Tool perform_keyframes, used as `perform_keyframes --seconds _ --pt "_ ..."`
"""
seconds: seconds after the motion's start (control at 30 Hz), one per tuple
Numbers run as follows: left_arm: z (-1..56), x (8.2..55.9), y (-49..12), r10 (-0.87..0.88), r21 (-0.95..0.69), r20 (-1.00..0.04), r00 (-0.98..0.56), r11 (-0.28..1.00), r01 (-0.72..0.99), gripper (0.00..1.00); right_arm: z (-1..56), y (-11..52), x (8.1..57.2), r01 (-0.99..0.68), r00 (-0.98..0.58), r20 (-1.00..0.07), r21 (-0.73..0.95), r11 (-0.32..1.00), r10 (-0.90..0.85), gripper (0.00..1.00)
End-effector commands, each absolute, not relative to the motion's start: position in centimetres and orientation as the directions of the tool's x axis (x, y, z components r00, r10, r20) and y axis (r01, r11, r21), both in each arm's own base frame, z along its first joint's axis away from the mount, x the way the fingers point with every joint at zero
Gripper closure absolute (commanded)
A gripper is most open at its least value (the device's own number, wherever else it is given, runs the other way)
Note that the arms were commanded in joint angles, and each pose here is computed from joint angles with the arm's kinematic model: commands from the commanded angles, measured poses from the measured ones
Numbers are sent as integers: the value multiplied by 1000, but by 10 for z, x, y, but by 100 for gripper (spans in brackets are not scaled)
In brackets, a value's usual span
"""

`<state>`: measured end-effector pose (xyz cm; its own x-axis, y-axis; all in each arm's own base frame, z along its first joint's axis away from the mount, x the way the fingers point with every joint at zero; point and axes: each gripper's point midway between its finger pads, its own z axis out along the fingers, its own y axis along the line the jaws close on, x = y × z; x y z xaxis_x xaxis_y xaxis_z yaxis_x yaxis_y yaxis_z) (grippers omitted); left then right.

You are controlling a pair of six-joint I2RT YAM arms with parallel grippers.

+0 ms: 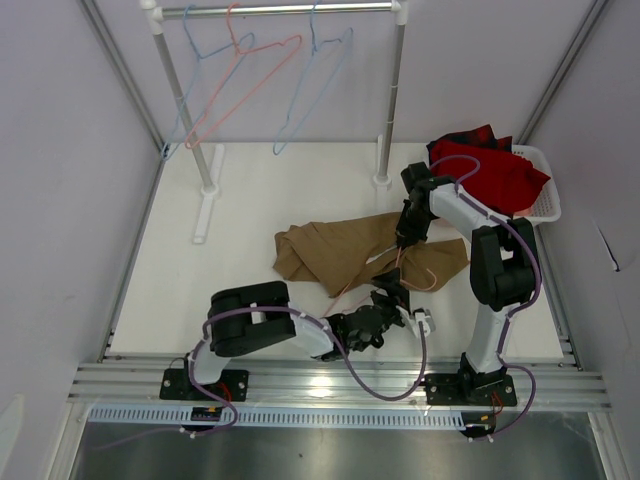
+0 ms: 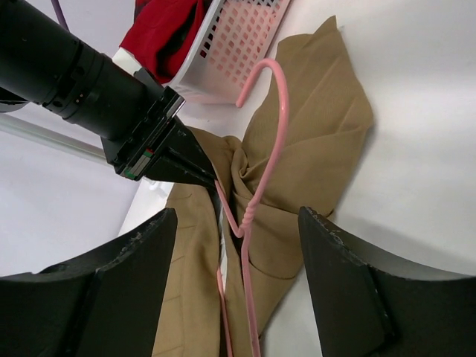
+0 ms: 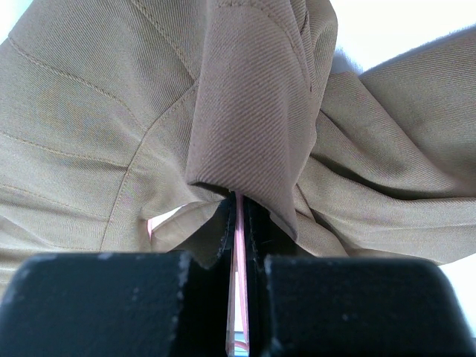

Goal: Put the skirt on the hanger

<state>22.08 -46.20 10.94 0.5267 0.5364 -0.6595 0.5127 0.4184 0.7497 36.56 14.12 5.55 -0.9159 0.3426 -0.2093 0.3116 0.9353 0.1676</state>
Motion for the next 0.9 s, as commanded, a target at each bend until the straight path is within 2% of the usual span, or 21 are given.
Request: perform_keyframes --seconds 0.0,0.13,0.23,0.33,0.4,0.5,0.53,0.63,0.77,0.87 --pt "121 231 -473 523 759 -651 550 423 495 29 52 148 382 306 -904 -244 205 930 351 100" --pt "121 240 -474 536 769 -638 552 422 480 34 51 148 381 306 -904 -243 206 930 351 100" --pt "128 245 -476 531 771 -637 559 433 467 43 51 148 381 305 -904 -243 208 929 351 100" --pt "131 252 -473 523 749 -662 537 460 477 57 51 149 380 306 -905 -239 211 928 352 100" --pt "136 255 -470 512 735 -678 527 478 481 62 50 148 380 302 -905 -242 212 929 350 100" --pt "146 257 -463 482 692 -722 496 511 510 74 52 150 379 297 -904 -246 224 928 349 100" --pt "148 257 -462 449 644 -765 462 538 544 84 54 150 377 296 -904 -246 231 927 350 100" --pt "167 262 -449 381 554 -832 403 609 568 100 58 151 376 288 -903 -254 239 927 346 100" --pt "194 261 -433 296 472 -879 375 658 587 100 64 150 373 281 -899 -267 256 925 347 98" --pt "196 266 -423 255 408 -911 323 672 619 100 70 152 373 270 -896 -279 275 923 345 80"
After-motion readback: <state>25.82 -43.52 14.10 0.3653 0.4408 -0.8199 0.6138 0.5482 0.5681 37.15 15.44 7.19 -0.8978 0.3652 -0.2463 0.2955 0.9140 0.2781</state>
